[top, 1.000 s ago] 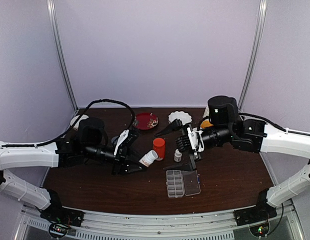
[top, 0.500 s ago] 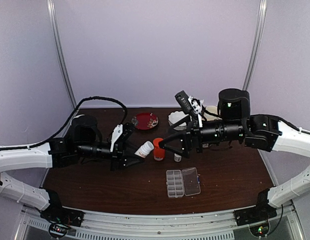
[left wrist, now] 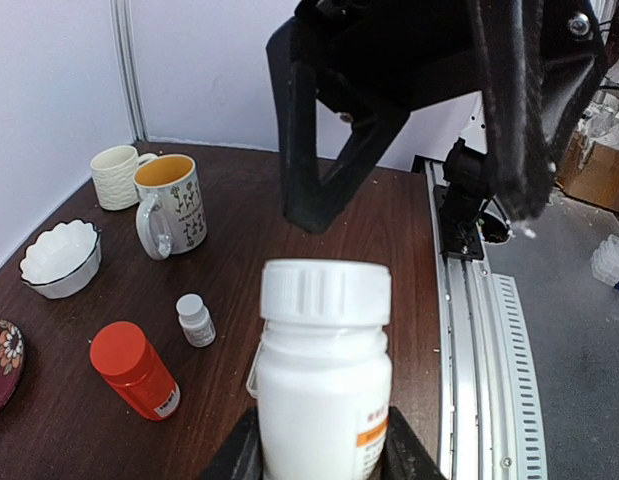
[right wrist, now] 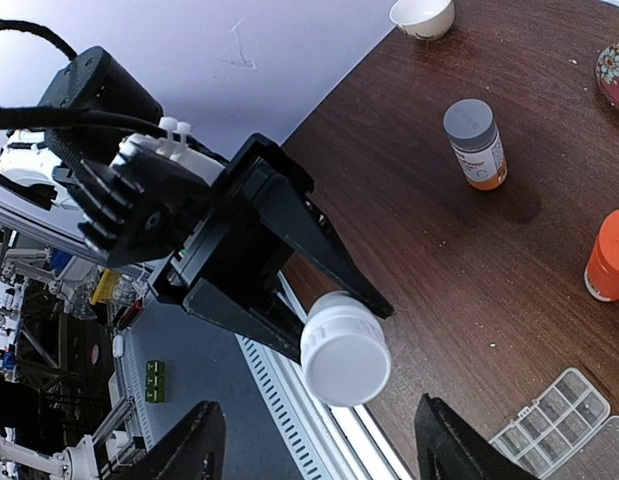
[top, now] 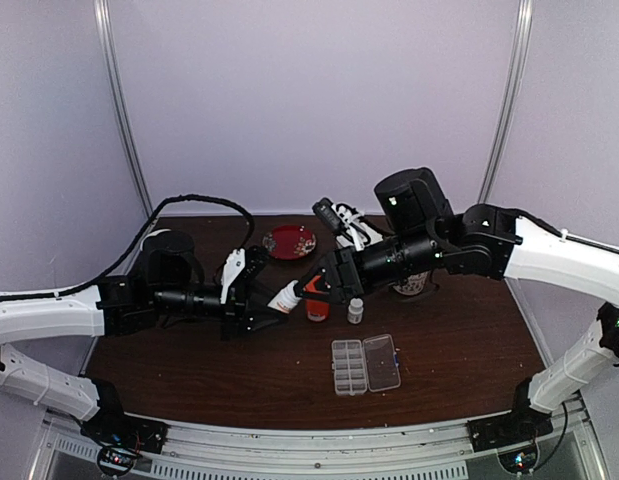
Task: Sort the pills into containers
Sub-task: Unscrew the lid of the pill bottle.
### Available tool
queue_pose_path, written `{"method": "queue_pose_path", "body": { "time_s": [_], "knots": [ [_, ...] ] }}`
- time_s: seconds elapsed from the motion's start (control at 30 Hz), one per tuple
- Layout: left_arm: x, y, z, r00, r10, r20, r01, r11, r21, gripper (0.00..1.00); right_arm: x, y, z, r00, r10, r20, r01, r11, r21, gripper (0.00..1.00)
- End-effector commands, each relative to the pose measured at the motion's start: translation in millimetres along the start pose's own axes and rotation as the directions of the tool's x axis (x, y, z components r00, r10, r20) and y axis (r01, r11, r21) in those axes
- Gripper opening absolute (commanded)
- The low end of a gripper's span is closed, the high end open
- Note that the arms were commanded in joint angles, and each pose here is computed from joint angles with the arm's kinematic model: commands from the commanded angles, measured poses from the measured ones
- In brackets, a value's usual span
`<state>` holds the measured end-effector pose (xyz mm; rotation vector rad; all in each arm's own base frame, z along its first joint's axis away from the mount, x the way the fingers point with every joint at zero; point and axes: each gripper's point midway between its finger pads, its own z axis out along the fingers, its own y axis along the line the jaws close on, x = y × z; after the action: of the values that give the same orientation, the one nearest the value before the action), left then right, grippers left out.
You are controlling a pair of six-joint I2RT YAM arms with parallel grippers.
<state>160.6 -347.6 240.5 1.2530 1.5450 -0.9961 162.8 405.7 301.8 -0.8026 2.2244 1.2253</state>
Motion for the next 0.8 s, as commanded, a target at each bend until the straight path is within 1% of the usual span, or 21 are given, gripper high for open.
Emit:
{"method": "queue_pose_path", "body": {
  "time_s": [0.0,0.17,0.23,0.37,0.43,0.57,0.67,0.7,0.73,0.77],
  "knots": [
    [-7,-2,-1,0.999,0.036,0.036,-0.036,0.999,0.003,0.17,-7,0,5,1.000,0.030,-0.007,-0.030,0.999,0.021,0.65],
    [-8,-2,0,0.999,0.034,0.035,-0.034,0.999,0.009,0.17,-8,-2,15,0.999,0.026,-0.024,-0.026,0.999,0.027,0.59],
    [-7,-2,0,0.999,0.033,0.034,-0.033,0.999,0.009,0.17,-10,-1,17,0.999,0.023,-0.025,-0.022,1.000,0.022,0.54],
    [-7,-2,0,0.999,0.032,0.030,-0.032,0.999,0.009,0.17,-10,-2,18,0.999,0.019,-0.025,-0.018,1.000,0.026,0.49],
    [-6,-2,1,0.999,0.030,0.028,-0.031,0.999,0.008,0.17,-9,-2,18,0.999,0.017,-0.027,-0.016,1.000,0.021,0.43],
    [-5,-3,1,0.999,0.030,0.026,-0.030,0.999,0.013,0.17,-9,0,19,1.000,0.011,-0.026,-0.011,1.000,0.010,0.41],
    [-6,-3,1,0.999,0.028,0.025,-0.028,1.000,0.013,0.17,-9,1,20,1.000,0.009,-0.028,-0.008,1.000,0.004,0.36],
    [-5,-2,1,0.999,0.025,0.022,-0.025,1.000,0.011,0.17,-9,1,21,1.000,0.006,-0.031,-0.006,1.000,0.000,0.33],
    [-5,-2,1,1.000,0.024,0.020,-0.024,1.000,0.009,0.17,-9,2,21,1.000,0.003,-0.031,-0.003,1.000,-0.006,0.27],
    [-5,-2,1,1.000,0.022,0.018,-0.022,1.000,0.008,0.17,-10,3,20,1.000,-0.002,-0.030,0.002,1.000,-0.009,0.25]
  ]
}}
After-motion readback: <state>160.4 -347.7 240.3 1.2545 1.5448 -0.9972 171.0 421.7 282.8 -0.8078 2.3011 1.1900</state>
